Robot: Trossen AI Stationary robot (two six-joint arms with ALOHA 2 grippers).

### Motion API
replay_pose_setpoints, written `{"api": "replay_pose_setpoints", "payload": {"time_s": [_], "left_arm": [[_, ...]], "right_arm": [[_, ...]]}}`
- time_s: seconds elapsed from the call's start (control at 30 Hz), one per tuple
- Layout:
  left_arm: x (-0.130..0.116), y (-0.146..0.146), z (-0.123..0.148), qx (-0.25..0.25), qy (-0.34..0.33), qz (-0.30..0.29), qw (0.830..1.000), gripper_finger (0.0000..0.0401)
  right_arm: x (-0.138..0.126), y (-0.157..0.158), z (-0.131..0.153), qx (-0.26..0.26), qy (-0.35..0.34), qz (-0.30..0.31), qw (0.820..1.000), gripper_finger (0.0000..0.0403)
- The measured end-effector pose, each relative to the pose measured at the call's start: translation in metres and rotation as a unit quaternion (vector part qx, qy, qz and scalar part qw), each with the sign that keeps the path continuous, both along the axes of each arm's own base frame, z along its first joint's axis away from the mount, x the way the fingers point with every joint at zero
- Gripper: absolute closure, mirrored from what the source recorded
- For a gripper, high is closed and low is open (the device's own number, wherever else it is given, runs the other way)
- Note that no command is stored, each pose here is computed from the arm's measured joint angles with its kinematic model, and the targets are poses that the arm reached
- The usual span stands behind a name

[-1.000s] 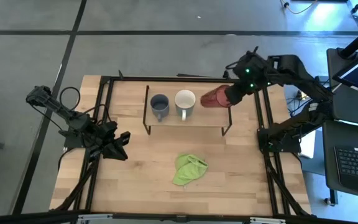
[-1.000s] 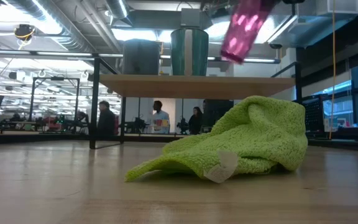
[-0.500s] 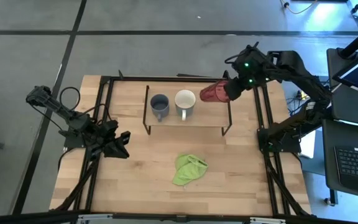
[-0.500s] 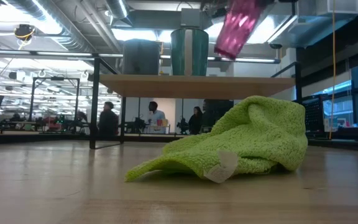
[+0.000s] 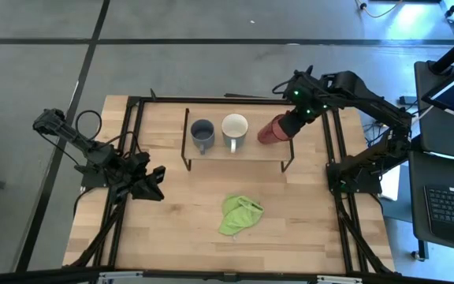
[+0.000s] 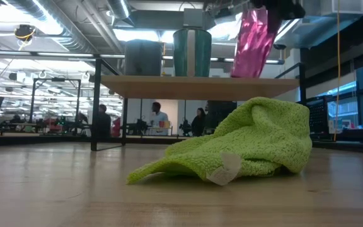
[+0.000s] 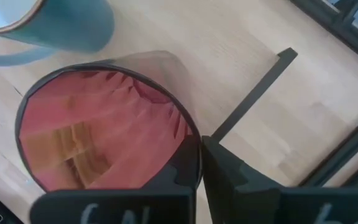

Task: Stack small to large cups/mugs on shelf
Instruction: Put the red glass on the shelf

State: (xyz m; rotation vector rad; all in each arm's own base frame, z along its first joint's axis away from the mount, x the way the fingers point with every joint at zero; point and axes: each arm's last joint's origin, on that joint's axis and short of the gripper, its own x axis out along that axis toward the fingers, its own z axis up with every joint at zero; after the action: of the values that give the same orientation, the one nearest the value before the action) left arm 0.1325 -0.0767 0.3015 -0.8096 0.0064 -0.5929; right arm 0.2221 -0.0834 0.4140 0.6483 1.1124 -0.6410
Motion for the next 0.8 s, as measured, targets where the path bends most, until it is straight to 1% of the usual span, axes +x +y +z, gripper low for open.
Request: {"api": "replay_pose_setpoints", "payload": {"time_s": [0.17,0.43,0.6,0.8], "left_arm": [[0.000,0.000,0.000,0.001,0.000,0.000,1.000,0.0361],[0.000,0.000,0.000,0.001,0.000,0.000,1.000,0.0365],[0.000,0.000,0.000,0.010,-0.006,0.005,1.000,0.0363],[0.000,0.000,0.000,0.010,-0.006,0.010,1.000,0.0362]], "right_arm": [[-0.001,0.000,0.002,-0.005,-0.002,0.010,1.000,0.0385],[-0.012,0.004,0.016,-0.019,-0.027,0.008,0.999,0.0361],[-0.013,0.004,0.017,-0.021,-0.031,0.008,0.999,0.0360],[-0.013,0.004,0.017,-0.021,-0.031,0.008,0.999,0.0359]]}}
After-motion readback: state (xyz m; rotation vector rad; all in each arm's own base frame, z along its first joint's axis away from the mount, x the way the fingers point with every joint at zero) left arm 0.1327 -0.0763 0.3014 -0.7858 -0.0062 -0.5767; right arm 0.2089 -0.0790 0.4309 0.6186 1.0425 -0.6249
